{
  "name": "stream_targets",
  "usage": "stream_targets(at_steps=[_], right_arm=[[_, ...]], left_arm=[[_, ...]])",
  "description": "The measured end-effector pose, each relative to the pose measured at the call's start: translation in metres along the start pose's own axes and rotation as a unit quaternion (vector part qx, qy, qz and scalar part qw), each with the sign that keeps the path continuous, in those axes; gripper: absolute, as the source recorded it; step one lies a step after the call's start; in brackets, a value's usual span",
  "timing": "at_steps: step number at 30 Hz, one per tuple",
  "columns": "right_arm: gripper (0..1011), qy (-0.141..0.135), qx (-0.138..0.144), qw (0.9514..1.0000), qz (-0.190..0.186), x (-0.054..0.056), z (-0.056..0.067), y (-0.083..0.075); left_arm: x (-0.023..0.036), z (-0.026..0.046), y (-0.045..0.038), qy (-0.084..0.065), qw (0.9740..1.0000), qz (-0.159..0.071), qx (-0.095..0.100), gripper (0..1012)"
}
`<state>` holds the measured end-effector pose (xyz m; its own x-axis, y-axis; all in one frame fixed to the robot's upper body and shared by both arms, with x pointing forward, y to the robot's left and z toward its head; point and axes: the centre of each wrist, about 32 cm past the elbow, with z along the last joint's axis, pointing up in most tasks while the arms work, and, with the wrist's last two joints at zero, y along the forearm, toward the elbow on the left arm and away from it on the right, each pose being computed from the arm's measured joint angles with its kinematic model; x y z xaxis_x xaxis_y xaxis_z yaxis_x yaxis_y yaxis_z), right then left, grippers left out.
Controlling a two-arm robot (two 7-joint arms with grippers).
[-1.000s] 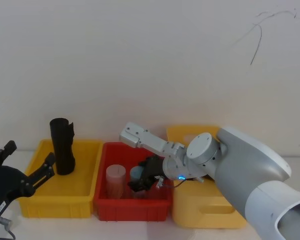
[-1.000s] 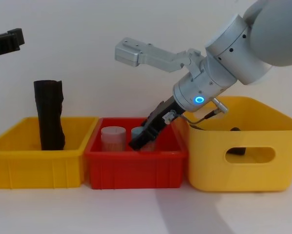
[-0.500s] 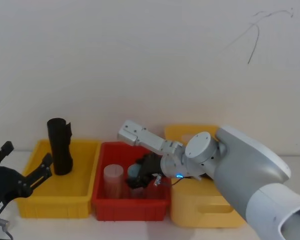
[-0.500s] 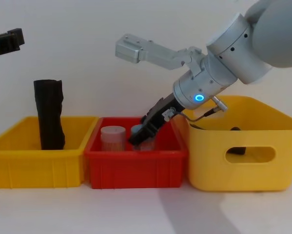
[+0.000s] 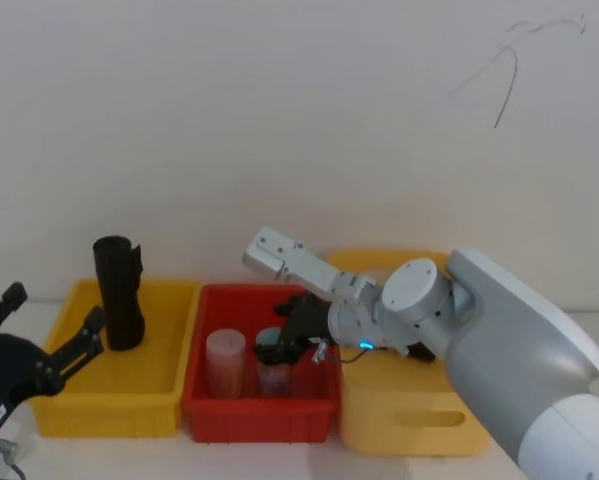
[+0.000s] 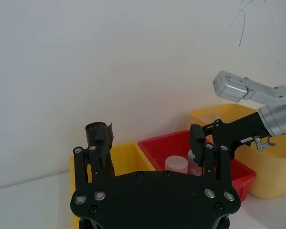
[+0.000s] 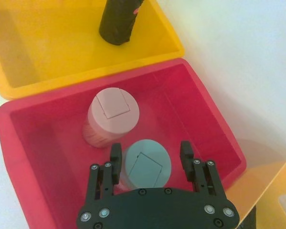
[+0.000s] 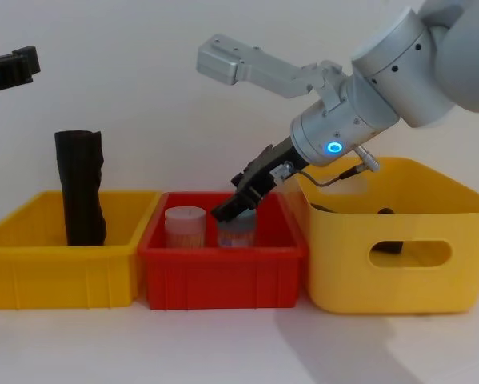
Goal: Pick up the garbage bag with the one hand and transfer it to the other hand.
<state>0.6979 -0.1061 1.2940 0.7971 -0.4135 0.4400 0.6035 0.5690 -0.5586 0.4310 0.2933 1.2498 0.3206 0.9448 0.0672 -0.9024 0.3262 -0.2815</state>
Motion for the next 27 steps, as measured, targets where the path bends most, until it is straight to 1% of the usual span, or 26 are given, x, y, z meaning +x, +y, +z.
stream_targets(at_steps=[9, 13, 19, 23, 24, 26, 27], right_arm=[[735, 0.002, 0.003, 1.0, -0.003, -0.0016, -0.0012, -0.0067], [735, 0.005, 0.0, 1.0, -0.003, -0.0015, -0.002, -0.008], [735, 0.018, -0.007, 0.9998, -0.003, -0.0003, -0.0025, -0.0065], [735, 0.032, -0.015, 0.9994, -0.004, 0.0033, -0.0022, -0.0032], [735, 0.034, -0.015, 0.9993, -0.005, 0.0052, -0.0001, -0.0022], [735, 0.039, -0.018, 0.999, -0.006, 0.0063, -0.0018, -0.0007], [756, 0.043, -0.021, 0.9988, -0.006, 0.0074, -0.0018, 0.0004]], left_arm=[[0.0, 0.0, 0.0, 0.0, 1.0, 0.0, 0.0, 1001], [0.0, 0.0, 0.0, 0.0, 1.0, 0.0, 0.0, 1001], [0.0, 0.0, 0.0, 0.0, 1.0, 0.0, 0.0, 1001], [0.0, 0.0, 0.0, 0.0, 1.0, 0.0, 0.0, 1001], [0.0, 0.0, 0.0, 0.0, 1.0, 0.0, 0.0, 1001], [0.0, 0.0, 0.0, 0.0, 1.0, 0.0, 0.0, 1001], [0.0, 0.0, 0.0, 0.0, 1.0, 0.0, 0.0, 1001]])
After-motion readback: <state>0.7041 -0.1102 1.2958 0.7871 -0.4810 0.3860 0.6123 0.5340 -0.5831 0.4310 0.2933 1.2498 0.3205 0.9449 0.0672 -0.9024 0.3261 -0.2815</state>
